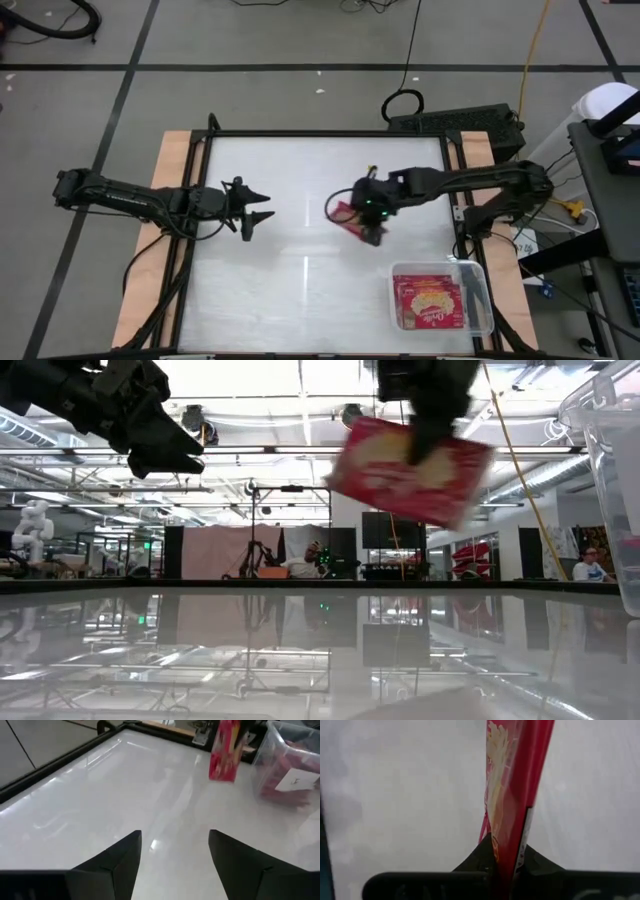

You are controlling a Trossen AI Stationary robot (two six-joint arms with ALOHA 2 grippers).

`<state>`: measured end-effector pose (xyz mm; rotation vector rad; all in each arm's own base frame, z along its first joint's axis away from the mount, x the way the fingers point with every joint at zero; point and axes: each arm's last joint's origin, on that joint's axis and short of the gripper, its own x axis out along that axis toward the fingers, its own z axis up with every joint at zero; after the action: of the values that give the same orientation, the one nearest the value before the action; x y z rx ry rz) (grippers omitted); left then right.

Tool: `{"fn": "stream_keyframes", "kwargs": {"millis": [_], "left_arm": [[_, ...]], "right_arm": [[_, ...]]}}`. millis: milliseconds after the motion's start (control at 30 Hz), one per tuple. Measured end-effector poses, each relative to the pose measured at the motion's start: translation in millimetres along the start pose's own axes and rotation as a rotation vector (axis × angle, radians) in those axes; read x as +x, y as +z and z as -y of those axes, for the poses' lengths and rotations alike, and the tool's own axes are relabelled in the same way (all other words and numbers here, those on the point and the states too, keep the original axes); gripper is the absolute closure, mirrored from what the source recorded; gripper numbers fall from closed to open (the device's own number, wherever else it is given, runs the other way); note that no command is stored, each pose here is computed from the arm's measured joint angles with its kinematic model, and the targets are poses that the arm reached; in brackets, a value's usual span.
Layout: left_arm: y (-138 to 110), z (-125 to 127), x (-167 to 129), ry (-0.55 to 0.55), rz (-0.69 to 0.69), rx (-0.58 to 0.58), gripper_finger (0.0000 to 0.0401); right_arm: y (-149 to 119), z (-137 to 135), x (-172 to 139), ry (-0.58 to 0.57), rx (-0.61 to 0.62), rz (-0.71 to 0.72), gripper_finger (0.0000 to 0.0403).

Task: Sort popcorn bags into baskets
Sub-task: Put the red popcorn pack into the transparent bin

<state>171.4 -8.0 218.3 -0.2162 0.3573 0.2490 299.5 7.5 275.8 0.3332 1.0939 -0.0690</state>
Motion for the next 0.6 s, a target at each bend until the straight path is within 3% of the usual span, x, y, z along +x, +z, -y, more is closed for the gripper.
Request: {"fn": "stream_keyframes", "kwargs": {"millis": [300, 600], "left_arm": [[-2.4, 1.0, 4.1, 0.003, -0.017, -0.02, 0.0164], [-7.5, 2.1, 12.4, 0.016, -0.056, -0.031, 0.0164]], "right_arm": [[-33.9, 7.6, -15.8, -0.132, -0.046, -0.294, 0.0393], [-47.3, 4.2, -27.0, -0.073, -0.049, -0.405, 0.0393]]}}
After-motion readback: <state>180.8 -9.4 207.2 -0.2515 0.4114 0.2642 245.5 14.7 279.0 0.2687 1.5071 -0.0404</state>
